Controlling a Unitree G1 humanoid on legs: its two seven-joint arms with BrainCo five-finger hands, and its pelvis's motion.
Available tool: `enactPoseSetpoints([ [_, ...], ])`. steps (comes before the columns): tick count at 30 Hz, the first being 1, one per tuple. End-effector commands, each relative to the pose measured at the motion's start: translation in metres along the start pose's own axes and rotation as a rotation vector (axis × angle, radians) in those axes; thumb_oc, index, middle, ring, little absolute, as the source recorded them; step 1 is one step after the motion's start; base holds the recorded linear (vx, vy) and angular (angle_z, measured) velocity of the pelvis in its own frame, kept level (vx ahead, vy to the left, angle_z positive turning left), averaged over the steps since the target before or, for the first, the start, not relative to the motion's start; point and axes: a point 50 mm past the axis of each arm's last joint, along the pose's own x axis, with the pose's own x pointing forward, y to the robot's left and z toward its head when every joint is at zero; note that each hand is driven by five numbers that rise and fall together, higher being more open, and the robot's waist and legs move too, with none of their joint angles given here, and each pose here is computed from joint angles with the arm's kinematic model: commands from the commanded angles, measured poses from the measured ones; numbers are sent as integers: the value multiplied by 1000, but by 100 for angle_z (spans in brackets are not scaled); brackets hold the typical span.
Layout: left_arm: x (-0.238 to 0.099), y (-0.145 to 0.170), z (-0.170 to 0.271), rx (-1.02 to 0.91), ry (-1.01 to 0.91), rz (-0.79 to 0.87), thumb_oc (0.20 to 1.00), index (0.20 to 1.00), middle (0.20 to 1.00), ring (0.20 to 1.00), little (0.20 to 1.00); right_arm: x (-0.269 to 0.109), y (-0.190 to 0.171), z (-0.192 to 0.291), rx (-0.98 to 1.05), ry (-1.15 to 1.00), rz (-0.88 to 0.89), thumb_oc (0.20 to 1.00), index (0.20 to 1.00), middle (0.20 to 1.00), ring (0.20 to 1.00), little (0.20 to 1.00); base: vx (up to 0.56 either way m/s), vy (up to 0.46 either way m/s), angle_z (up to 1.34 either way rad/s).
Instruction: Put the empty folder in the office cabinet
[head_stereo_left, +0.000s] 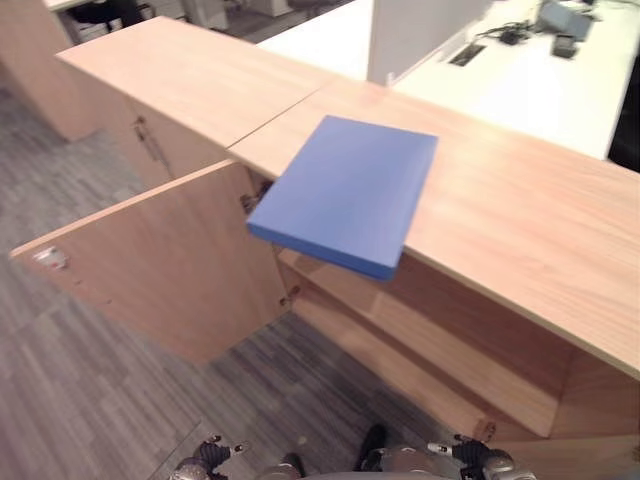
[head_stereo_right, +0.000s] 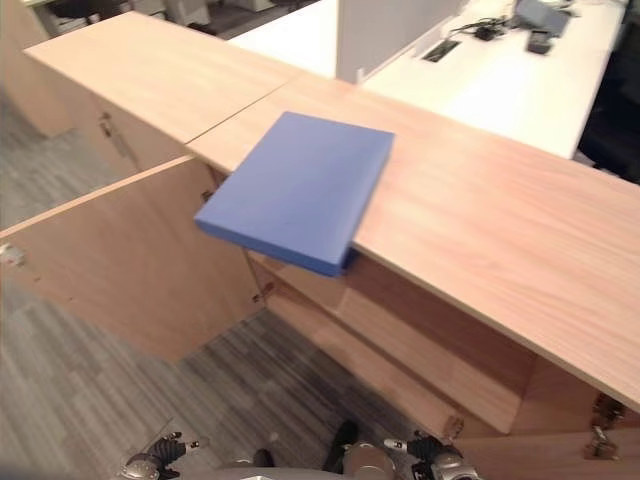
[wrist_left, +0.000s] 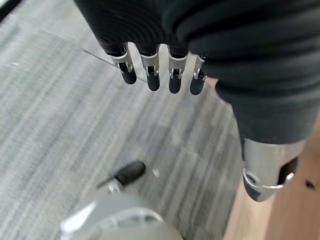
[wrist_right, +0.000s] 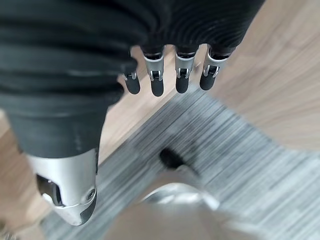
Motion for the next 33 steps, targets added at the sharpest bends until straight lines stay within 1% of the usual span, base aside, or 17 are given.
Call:
enactPoseSetpoints([
  [1,1,-1,3,14,-10,-2,1000,1000,1000,1000,1000,0,-4,1,27,12,-22,1000,1000,1000,1000,1000,88,-125,-25],
  [5,1,-3,10,-24,-42,-3,1000,1000,1000,1000,1000,1,-7,8,26,-12,-30,1000,1000,1000,1000,1000,43,-63,-31],
  [8,0,-7,7,-45,-37,-11,1000,1000,1000,1000,1000,0,-9,9,0,-18,-34,1000,1000,1000,1000,1000,18,132,-101],
  [14,0,-6,-2,-31,-5,-8,1000,1000,1000,1000,1000,0,-8,12,-22,-32,-22,1000,1000,1000,1000,1000,-2,166,-74],
  [21,2,7,12,7,-40,25,1000,1000,1000,1000,1000,1,-8,36,-14,-93,-28,1000,1000,1000,1000,1000,-134,299,-42],
  [26,2,19,11,-19,-33,56,1000,1000,1000,1000,1000,1,-3,47,-20,-120,-10,1000,1000,1000,1000,1000,-206,226,-47],
  [32,0,22,-4,-23,13,62,1000,1000,1000,1000,1000,1,1,47,-31,-129,2,1000,1000,1000,1000,1000,-140,110,-40],
  [33,-2,22,-12,-31,37,61,1000,1000,1000,1000,1000,1,4,43,-49,-115,10,1000,1000,1000,1000,1000,-87,44,-37],
])
